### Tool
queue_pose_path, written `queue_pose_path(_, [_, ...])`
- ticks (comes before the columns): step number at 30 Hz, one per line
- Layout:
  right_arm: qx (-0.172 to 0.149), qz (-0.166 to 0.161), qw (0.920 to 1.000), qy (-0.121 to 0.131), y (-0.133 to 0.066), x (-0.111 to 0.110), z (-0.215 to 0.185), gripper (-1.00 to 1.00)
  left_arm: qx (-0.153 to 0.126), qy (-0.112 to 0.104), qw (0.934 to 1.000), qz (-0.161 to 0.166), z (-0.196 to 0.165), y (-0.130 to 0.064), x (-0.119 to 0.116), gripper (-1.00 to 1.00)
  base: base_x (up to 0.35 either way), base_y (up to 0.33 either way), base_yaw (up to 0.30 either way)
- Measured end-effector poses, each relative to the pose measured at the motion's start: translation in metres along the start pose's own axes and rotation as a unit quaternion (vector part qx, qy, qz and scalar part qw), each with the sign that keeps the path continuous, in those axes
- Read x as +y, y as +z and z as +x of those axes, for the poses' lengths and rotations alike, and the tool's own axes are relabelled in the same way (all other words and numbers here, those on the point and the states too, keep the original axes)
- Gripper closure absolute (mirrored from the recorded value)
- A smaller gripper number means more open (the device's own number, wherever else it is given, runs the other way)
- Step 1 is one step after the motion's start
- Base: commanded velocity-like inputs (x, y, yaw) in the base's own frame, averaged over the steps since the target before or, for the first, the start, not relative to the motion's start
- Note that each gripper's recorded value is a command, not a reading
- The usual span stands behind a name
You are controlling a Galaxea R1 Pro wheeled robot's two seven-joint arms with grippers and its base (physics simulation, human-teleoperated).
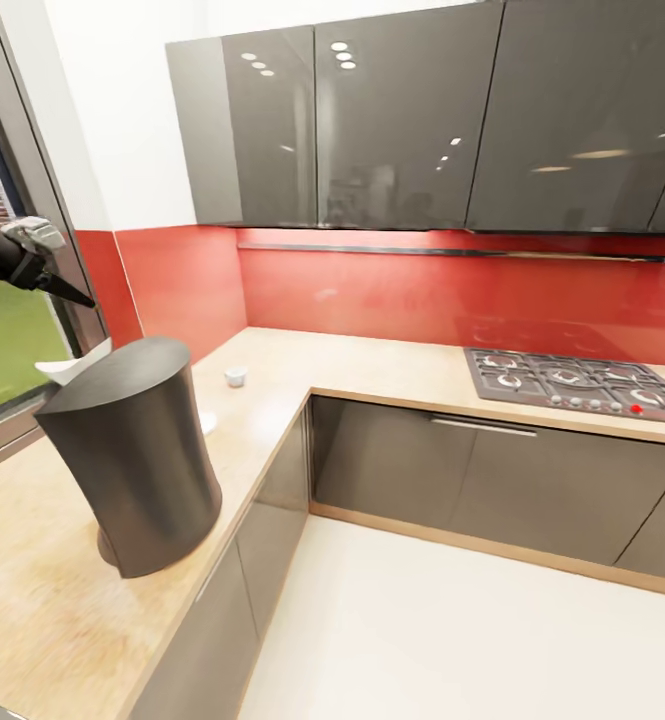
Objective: Set up a coffee station on the kitchen countertop: keep the coffee maker on the countertop, move the bottle of coffee from the kitchen shelf to the counter next to the coffee maker, place a paper coffee filter on top of the coffee maker, put the saucer next to the coffee maker with the coffee cup on the saucer, and place the electric kettle next to the coffee maker.
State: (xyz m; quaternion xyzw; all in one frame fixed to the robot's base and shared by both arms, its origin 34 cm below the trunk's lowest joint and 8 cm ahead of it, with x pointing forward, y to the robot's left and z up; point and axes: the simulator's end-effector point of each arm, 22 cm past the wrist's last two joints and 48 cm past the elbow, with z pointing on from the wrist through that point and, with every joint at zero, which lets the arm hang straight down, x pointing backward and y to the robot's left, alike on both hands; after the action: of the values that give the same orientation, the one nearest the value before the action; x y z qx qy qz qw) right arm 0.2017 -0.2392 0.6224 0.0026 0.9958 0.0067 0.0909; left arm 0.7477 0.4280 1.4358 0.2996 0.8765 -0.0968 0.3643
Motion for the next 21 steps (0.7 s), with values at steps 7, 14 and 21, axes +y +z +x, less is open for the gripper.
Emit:
queue_pose_path(7, [-0.002, 0.0, 1.0, 0.0, -0.0001, 0.0, -0.0014, -1.0, -0.002, 0.0, 1.0, 0.0, -0.0008, -0.0021, -0.001, -1.0, 0.0, 0.0, -0.28])
queue_pose_path(14, [-0.004, 0.0, 1.0, 0.0, -0.0002, -0.0001, -0.0028, -1.0, -0.004, 0.001, 1.0, 0.0, -0.0017, -0.0039, -0.0024, -1.0, 0.0, -0.032, -0.284])
queue_pose_path(21, [-0.005, 0.0, 1.0, 0.0, -0.0003, -0.0001, -0.0042, -1.0, -0.005, 0.002, 1.0, -0.001, -0.0024, -0.0063, -0.0035, -1.0, 0.054, -0.245, -0.284])
